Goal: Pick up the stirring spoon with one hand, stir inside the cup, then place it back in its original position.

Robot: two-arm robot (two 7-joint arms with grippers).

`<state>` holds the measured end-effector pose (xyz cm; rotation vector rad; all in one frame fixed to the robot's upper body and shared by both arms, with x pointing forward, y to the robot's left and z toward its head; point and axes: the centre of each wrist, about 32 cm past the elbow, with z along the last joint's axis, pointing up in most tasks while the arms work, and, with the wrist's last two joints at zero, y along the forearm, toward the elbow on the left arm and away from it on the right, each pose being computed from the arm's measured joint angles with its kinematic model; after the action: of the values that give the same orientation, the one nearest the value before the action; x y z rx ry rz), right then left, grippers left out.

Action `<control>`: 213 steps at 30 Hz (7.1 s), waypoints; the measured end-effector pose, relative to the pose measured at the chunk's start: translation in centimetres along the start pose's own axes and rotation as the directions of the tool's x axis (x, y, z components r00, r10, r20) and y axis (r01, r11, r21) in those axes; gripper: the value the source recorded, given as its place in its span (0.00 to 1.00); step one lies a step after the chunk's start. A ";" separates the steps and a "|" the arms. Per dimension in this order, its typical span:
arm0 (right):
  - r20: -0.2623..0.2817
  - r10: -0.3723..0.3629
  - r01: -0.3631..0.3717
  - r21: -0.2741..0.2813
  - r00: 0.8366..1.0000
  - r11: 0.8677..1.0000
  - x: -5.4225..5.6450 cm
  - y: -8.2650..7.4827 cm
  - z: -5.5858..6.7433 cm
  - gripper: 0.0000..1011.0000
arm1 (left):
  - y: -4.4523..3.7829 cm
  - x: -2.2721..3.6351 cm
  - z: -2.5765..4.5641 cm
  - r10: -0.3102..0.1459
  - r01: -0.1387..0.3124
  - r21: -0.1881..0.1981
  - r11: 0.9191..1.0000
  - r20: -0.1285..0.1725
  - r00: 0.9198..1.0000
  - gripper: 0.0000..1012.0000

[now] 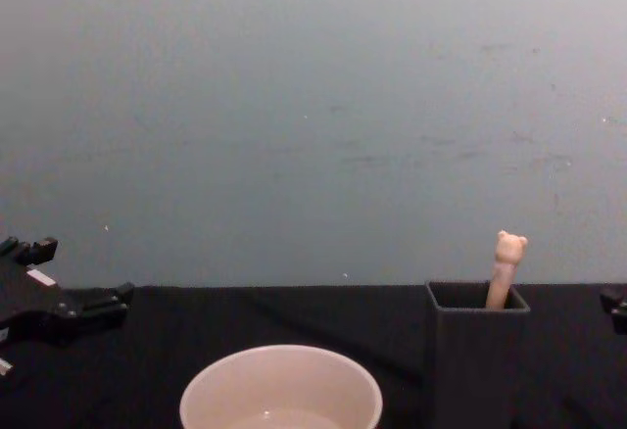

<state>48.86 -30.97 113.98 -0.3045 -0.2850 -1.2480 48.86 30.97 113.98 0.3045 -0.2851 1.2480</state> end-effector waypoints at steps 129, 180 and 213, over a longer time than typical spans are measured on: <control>-0.352 0.507 -0.465 0.201 0.787 0.862 -0.1 5.2 3.2 0.21 | 0.00 0.00 0.00 0.000 0.000 0.000 1.000 0.000 1.000 0.99; -0.127 0.691 -0.585 0.437 0.712 0.683 -4.5 8.2 10.9 0.21 | 0.00 0.00 0.00 0.000 0.000 0.000 1.000 0.000 1.000 0.99; -0.036 0.716 -0.665 0.342 0.697 0.664 -9.0 11.2 6.6 0.21 | 0.00 0.00 0.00 0.000 0.000 0.000 1.000 0.000 1.000 0.99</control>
<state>56.61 -17.38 115.97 -0.0183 -0.1792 -0.4393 48.86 30.97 113.98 0.3044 -0.2850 1.2479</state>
